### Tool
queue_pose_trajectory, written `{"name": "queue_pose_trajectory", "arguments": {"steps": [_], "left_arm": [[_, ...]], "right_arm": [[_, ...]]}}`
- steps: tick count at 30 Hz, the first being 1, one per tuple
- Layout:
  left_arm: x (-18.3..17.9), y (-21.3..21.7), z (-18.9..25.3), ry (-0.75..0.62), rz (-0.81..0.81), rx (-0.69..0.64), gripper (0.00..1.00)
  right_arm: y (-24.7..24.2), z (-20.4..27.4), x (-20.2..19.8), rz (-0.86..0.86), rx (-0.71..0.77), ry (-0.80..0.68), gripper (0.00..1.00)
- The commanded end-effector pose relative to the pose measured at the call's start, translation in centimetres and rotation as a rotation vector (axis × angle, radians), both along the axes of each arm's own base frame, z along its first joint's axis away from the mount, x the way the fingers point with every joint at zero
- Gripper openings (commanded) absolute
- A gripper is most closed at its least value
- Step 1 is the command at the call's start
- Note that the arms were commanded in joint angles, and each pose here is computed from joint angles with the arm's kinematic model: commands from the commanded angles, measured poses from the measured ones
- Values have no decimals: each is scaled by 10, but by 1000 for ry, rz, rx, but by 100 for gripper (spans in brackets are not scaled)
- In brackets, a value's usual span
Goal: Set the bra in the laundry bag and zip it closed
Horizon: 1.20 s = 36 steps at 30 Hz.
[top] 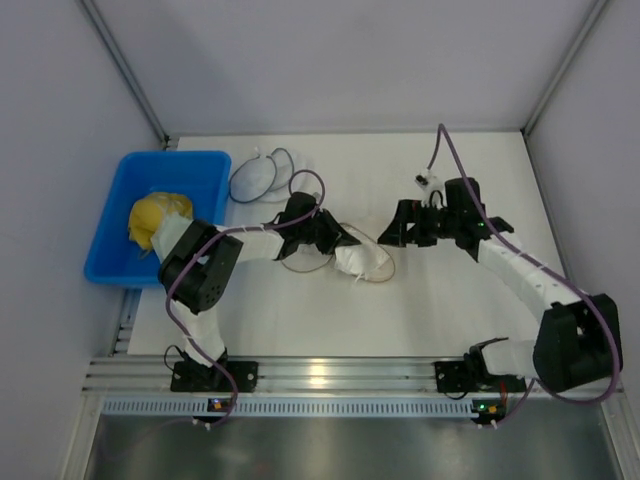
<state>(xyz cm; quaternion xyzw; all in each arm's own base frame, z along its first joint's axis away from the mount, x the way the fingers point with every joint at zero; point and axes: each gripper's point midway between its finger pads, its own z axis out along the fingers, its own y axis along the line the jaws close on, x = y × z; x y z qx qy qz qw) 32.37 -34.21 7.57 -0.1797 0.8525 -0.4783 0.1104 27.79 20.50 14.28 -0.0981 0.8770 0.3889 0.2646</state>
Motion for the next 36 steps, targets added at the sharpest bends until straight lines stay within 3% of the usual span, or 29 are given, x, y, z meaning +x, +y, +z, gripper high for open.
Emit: {"name": "queue_pose_trajectory", "arguments": {"steps": [1, 5, 9, 11, 16, 18, 22, 24, 27, 30, 31, 36], "left_arm": [[20, -7, 20, -42, 31, -44, 0], [31, -7, 26, -57, 47, -52, 0], [42, -5, 28, -62, 68, -57, 0], [43, -6, 26, -53, 70, -60, 0], [44, -5, 23, -48, 73, -54, 0], [45, -2, 23, -45, 78, -55, 0], [46, 3, 20, -26, 82, -61, 0], [47, 4, 19, -26, 87, -57, 0], [48, 3, 20, -21, 89, -72, 0], [52, 0, 25, -28, 94, -86, 0], [53, -1, 26, -30, 97, -89, 0], [59, -2, 30, -27, 111, -101, 0]], "right_arm": [[-39, 10, 9, -88, -179, -162, 88], [-48, -17, -11, -94, -195, -108, 82], [-30, -43, -27, -68, -102, 9, 72], [-21, -48, -22, -58, -69, -5, 64], [-9, -54, -4, -81, -99, -52, 30], [-11, -55, 6, -112, -114, -79, 30], [-11, -49, 13, -153, -92, -100, 46], [-6, -45, 18, -165, -80, -118, 48], [0, -54, 22, -162, -92, -96, 38], [7, -54, 24, -152, -58, -87, 17], [10, -52, 24, -146, -42, -87, 2], [30, -50, 6, -135, 62, -4, 0]]}}
